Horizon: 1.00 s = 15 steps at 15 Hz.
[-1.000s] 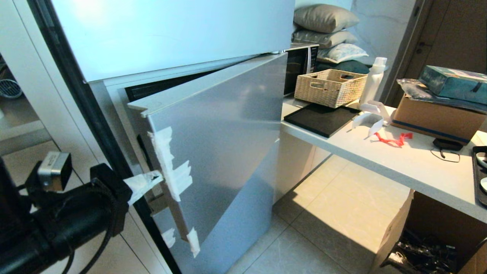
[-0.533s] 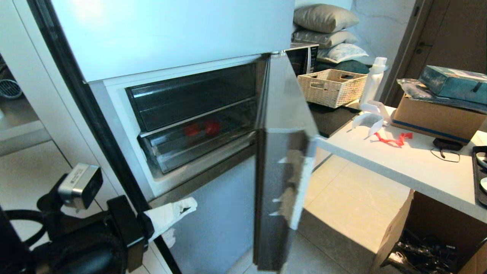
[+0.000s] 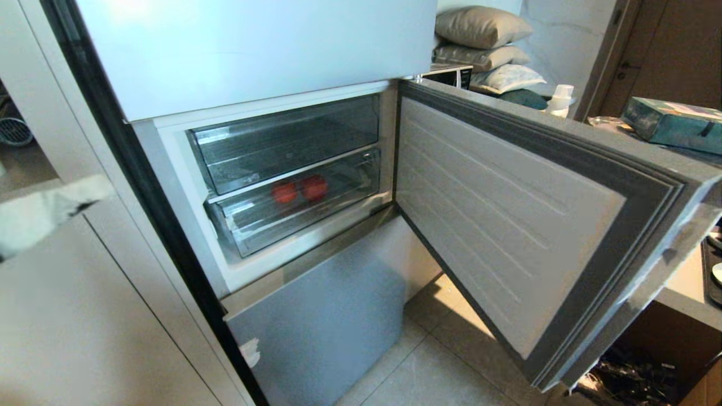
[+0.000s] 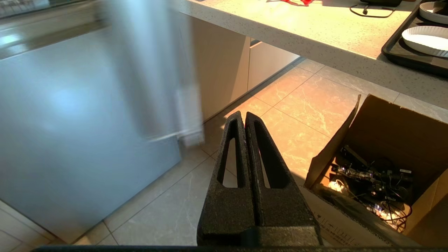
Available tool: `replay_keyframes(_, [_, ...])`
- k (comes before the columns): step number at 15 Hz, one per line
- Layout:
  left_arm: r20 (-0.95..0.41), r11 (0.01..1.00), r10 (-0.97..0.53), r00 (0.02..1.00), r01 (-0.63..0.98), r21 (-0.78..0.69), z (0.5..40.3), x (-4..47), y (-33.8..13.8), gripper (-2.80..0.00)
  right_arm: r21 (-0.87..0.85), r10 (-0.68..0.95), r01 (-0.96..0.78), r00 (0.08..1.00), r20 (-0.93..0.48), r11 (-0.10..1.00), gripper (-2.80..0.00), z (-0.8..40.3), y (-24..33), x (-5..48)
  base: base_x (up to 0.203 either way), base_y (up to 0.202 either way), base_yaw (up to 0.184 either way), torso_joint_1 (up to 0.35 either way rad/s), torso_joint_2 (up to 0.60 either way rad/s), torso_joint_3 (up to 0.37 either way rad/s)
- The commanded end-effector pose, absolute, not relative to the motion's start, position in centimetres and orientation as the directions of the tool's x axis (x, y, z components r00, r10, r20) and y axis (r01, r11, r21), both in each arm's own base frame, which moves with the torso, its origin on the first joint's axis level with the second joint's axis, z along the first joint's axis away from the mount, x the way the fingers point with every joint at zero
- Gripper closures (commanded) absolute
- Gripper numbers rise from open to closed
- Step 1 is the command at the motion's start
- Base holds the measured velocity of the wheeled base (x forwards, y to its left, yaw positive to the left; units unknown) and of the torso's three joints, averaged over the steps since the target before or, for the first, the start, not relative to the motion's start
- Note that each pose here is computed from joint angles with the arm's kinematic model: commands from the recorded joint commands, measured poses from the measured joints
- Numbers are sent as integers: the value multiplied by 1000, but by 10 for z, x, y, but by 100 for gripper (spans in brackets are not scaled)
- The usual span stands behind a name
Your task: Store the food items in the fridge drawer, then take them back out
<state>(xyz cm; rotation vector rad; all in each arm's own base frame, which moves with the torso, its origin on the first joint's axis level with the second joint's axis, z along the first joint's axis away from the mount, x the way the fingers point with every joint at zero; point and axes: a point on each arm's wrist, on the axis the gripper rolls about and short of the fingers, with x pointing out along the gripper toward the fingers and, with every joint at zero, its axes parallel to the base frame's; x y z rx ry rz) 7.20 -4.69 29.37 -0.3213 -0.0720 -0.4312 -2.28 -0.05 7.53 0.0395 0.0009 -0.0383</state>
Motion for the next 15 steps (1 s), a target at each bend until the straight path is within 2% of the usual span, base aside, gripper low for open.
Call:
replay_keyframes(1, [250, 940, -236, 939, 286, -187, 288, 23, -6, 0, 38, -38, 38, 999, -2, 999, 0, 75, -1, -23, 0, 0, 0, 0, 0, 0])
replay_keyframes(3, [205, 983, -106, 973, 133, -123, 249, 9, 2, 0, 40, -38, 38, 999, -2, 998, 0, 75, -1, -23, 0, 0, 0, 0, 0, 0])
replay_keyframes(5, [86, 997, -77, 993, 76, 11, 200, 11, 2, 0, 40, -38, 38, 999, -2, 998, 0, 75, -1, -23, 0, 0, 0, 0, 0, 0])
replay_keyframes(7, [-49, 987, -132, 990, 136, 88, 153, 13, -1, 0, 40, -38, 38, 999, -2, 998, 0, 75, -1, -23, 0, 0, 0, 0, 0, 0])
replay_keyframes(10, [-218, 954, -257, 941, 284, 99, 93, 8, -2, 0, 38, -38, 38, 999, -2, 999, 0, 75, -1, -23, 0, 0, 0, 0, 0, 0])
replay_keyframes(13, [-223, 941, -284, 933, 316, 123, 84, 0, -1, 0, 43, -40, 40, 999, 0, 998, 0, 75, -1, -23, 0, 0, 0, 0, 0, 0])
replay_keyframes(15, [-281, 964, -246, 928, 265, 31, 79, -1, 0, 0, 38, -38, 38, 999, -2, 999, 0, 75, -1, -23, 0, 0, 0, 0, 0, 0])
